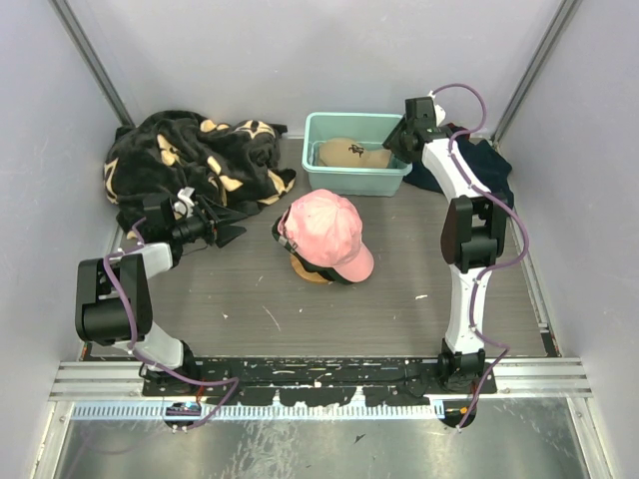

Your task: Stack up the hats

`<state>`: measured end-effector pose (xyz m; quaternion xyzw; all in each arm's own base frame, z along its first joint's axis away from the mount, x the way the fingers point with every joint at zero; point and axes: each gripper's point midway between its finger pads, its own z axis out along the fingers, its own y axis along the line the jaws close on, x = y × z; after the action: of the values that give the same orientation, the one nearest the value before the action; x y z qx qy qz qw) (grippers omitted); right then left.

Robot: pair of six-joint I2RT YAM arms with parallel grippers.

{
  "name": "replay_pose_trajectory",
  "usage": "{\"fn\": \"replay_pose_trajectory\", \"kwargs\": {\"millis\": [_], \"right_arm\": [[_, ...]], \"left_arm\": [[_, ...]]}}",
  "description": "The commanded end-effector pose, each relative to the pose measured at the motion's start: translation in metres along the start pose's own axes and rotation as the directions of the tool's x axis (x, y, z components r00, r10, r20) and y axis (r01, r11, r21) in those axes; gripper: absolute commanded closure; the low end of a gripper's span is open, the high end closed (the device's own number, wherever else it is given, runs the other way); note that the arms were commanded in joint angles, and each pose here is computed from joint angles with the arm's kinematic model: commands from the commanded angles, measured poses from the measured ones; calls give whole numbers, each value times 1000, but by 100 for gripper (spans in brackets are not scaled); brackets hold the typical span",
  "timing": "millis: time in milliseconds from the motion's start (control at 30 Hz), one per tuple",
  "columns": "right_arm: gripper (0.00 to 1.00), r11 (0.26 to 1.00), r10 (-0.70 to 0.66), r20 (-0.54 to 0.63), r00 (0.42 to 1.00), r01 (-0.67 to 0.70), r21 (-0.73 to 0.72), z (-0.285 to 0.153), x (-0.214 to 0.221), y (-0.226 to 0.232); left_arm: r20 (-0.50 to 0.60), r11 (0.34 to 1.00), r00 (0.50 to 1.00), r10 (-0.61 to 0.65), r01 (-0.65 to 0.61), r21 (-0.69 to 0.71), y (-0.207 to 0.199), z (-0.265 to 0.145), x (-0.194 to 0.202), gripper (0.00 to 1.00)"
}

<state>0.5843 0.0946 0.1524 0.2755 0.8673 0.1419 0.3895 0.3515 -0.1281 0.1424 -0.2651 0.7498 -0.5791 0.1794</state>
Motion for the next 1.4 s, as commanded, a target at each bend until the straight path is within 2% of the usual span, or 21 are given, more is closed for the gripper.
{"fn": "replay_pose_trajectory", "kwargs": {"millis": [0, 367, 467, 767, 900, 1100, 1367], "right_arm": [[54, 998, 26, 46, 999, -24, -62, -9, -20, 19], [53, 997, 25, 20, 999, -23, -72, -2, -12, 22], [56, 997, 22, 15, 1000, -21, -75, 0, -10, 23], [99, 994, 15, 51, 999, -10, -106, -7, -17, 31], [99, 982, 25, 103, 994, -5, -190, -26, -29, 47], [99, 939, 76, 195, 978, -5, -344, -75, -55, 76], [99, 779, 277, 201, 940, -97, -619, -155, -92, 115]], "left_arm": [[-7, 999, 1000, 27, -27, 18, -8, 0, -5, 42], [-10, 1000, 1000, 25, -25, 18, -8, 1, -6, 42], [-11, 1000, 1000, 24, -24, 16, -8, 1, -6, 42], [-11, 1000, 1000, 28, -27, 16, -8, 1, -7, 42], [-10, 1000, 1000, 25, -25, 13, -7, 2, -8, 42], [-10, 999, 999, 30, -30, 24, -10, 4, -12, 42], [-5, 997, 998, 56, -56, 57, -21, 3, -14, 42]]}}
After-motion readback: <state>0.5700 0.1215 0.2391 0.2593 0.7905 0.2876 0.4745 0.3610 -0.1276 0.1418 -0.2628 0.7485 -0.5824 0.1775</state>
